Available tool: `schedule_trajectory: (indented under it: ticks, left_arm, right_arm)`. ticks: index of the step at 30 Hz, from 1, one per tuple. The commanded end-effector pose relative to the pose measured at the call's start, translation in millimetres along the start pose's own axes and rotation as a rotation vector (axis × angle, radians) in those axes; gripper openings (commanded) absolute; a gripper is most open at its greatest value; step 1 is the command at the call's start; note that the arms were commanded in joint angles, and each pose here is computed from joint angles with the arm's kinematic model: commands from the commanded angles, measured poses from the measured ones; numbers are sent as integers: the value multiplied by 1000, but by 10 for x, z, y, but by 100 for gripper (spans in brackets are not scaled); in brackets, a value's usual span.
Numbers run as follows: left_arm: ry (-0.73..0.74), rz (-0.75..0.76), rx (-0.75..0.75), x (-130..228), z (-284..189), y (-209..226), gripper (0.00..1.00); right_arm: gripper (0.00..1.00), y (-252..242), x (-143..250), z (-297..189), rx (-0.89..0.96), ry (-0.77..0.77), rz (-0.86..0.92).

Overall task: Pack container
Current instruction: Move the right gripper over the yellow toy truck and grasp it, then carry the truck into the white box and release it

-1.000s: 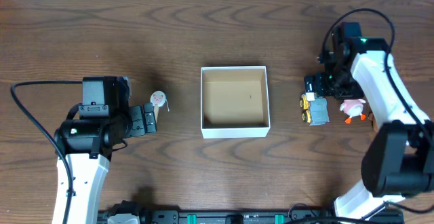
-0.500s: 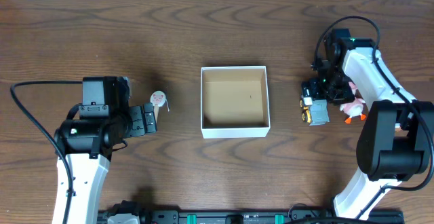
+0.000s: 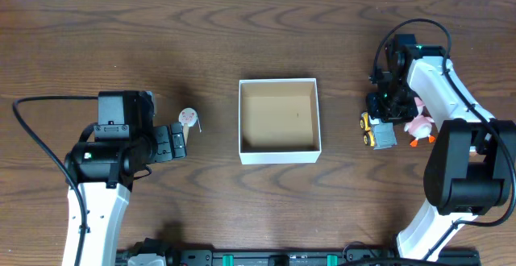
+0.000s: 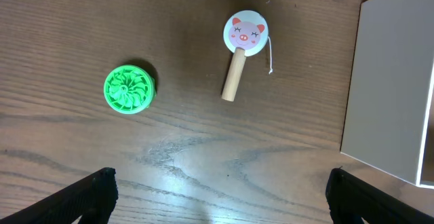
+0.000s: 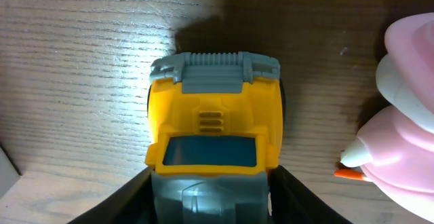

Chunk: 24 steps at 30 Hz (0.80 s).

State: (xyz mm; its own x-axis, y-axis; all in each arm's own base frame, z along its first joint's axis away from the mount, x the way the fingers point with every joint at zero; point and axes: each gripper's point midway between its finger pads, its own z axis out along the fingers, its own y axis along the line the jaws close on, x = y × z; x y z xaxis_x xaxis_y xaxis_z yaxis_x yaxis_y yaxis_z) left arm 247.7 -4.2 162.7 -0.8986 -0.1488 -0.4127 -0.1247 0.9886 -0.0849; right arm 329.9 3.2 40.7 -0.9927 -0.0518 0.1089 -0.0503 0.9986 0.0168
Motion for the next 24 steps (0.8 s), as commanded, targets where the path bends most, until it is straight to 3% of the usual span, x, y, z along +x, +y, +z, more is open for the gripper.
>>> schedule_trajectory:
  ticks: [1,5,14,19,24]
  left_arm:
    - [-14,-15,10,-49,-42,-10,98]
    - [-14,-15,10,-49,-42,-10,98]
    - [-14,-15,10,-50,-42,-10,98]
    - [-14,-15,10,-49,-42,-10,98]
    - [-15,-15,10,-52,-43,-11,98]
  right_arm:
    - [47,43,15,27,-4,10,-12]
    - [40,43,15,27,-4,10,-10]
    - [3,50,-60,-92,-3,-28,36]
    - [1,210,-207,-586,-1,-133,11]
    - [1,685,-343,-1321,-31,-341,-1]
